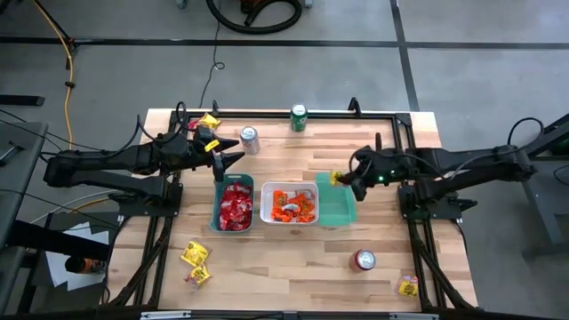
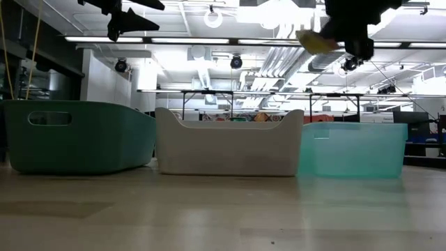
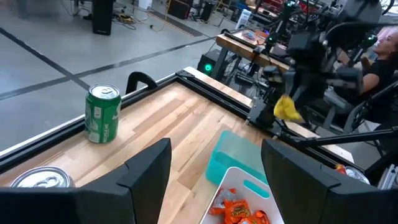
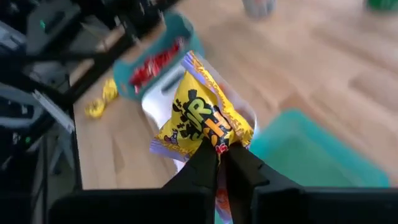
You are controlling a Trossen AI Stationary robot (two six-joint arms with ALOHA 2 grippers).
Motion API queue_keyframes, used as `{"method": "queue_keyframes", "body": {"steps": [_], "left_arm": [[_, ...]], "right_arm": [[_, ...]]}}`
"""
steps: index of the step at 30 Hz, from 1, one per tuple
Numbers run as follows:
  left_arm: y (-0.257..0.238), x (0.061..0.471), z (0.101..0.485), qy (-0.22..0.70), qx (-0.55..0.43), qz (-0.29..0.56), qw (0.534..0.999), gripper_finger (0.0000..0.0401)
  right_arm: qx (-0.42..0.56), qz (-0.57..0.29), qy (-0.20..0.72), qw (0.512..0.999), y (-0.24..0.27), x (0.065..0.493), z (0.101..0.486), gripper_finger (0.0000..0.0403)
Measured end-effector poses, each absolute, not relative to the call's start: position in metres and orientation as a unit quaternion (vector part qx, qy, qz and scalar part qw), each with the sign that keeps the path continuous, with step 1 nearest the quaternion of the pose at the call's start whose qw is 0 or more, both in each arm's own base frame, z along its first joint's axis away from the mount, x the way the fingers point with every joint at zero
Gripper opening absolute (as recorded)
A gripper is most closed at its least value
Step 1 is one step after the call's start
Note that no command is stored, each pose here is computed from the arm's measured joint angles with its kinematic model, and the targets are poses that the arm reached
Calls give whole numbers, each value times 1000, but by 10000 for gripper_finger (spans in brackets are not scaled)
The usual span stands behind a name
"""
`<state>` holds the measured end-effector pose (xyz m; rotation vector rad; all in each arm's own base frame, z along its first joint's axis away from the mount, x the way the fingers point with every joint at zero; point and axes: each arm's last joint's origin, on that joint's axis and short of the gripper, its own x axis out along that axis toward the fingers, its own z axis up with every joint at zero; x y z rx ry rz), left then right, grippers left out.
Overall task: Sort candy
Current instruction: Put the yellow candy into the light green bin
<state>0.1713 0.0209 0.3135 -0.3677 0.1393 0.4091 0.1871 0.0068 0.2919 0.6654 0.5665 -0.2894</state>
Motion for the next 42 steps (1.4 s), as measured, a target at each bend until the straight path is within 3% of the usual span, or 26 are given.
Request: {"method": "queue_keyframes", "body": {"steps": [6, 16, 23, 31, 35, 39, 42], "left_arm": [[21, 171, 313, 69, -181, 201, 960, 236], [21, 171, 313, 69, -181, 201, 960, 236], [21, 171, 313, 74, -162, 199, 964, 236], [21, 171, 313, 76, -160, 199, 964, 236], [21, 171, 312, 80, -160, 200, 963, 236], [21, 171, 311, 87, -159, 201, 963, 236], [21, 170, 310, 94, -158, 202, 962, 236]], "right_arm": [[342, -171, 348, 856, 8, 198, 270, 44], [320, -142, 458, 817, 13, 227, 232, 176], [334, -127, 466, 809, 9, 228, 230, 237], [280, -117, 458, 835, 6, 239, 263, 252], [210, -141, 527, 811, 8, 249, 269, 252], [221, -76, 515, 825, 12, 269, 275, 252], [200, -104, 556, 800, 11, 271, 269, 252]]}}
